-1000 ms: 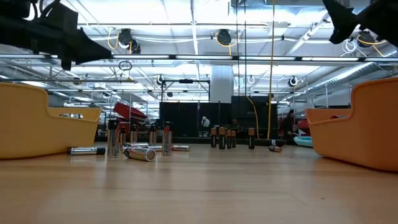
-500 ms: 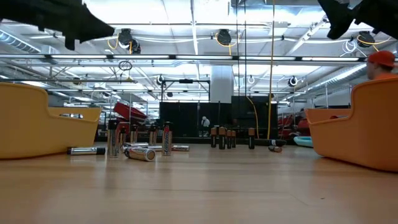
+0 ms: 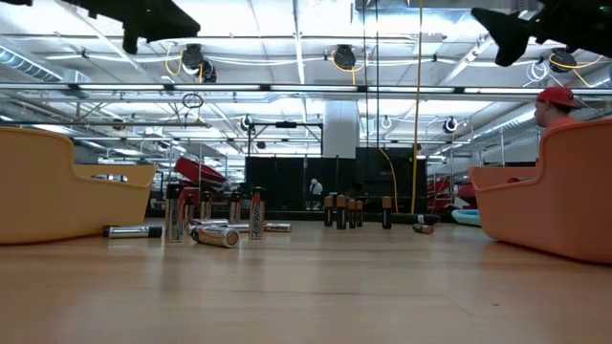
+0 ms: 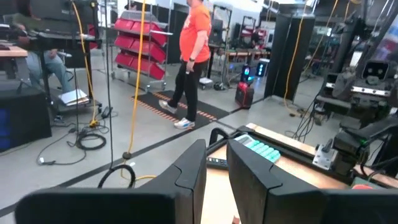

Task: Sort batteries
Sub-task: Put the black battery into the orange bin

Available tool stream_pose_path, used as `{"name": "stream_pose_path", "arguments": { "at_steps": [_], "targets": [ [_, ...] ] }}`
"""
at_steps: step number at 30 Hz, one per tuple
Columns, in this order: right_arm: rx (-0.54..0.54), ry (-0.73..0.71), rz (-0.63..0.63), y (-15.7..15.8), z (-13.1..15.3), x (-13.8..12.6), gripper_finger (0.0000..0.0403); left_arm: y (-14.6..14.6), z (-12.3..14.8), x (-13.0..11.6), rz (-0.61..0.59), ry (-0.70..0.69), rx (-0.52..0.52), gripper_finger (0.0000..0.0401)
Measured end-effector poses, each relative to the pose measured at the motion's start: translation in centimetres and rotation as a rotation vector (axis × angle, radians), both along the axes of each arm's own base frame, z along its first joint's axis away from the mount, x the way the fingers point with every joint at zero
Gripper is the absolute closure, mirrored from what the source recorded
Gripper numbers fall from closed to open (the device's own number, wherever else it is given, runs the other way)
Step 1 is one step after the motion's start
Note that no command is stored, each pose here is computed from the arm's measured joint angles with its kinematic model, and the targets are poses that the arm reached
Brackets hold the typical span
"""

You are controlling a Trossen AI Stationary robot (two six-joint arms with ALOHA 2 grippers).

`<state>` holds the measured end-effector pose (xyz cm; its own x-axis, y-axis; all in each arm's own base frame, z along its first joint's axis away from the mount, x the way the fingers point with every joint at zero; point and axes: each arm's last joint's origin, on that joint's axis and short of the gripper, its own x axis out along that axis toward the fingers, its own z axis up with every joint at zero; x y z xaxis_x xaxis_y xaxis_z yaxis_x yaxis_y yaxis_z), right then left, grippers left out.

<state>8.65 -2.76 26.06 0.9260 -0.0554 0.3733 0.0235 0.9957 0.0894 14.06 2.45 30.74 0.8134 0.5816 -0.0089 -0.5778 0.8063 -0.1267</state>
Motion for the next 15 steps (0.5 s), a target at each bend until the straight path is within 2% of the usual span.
{"name": "stream_pose_path", "arguments": {
  "at_steps": [6, 10, 15],
  "targets": [
    [0.032, 0.185, -0.026, -0.9, 1.7, 1.9, 0.0106, 0.1, 0.4, 1.7, 0.002, 0.013, -0.040, 0.0327],
    [0.046, 0.230, -0.039, -1.6, 2.3, 3.4, 0.0119, 0.0, 0.7, 2.6, -0.005, 0.020, -0.060, 0.0327],
    [0.080, 0.300, -0.012, -2.3, 2.3, 5.4, 0.0153, 0.1, 0.7, 3.6, -0.009, 0.045, -0.004, 0.0327]
  ]
}}
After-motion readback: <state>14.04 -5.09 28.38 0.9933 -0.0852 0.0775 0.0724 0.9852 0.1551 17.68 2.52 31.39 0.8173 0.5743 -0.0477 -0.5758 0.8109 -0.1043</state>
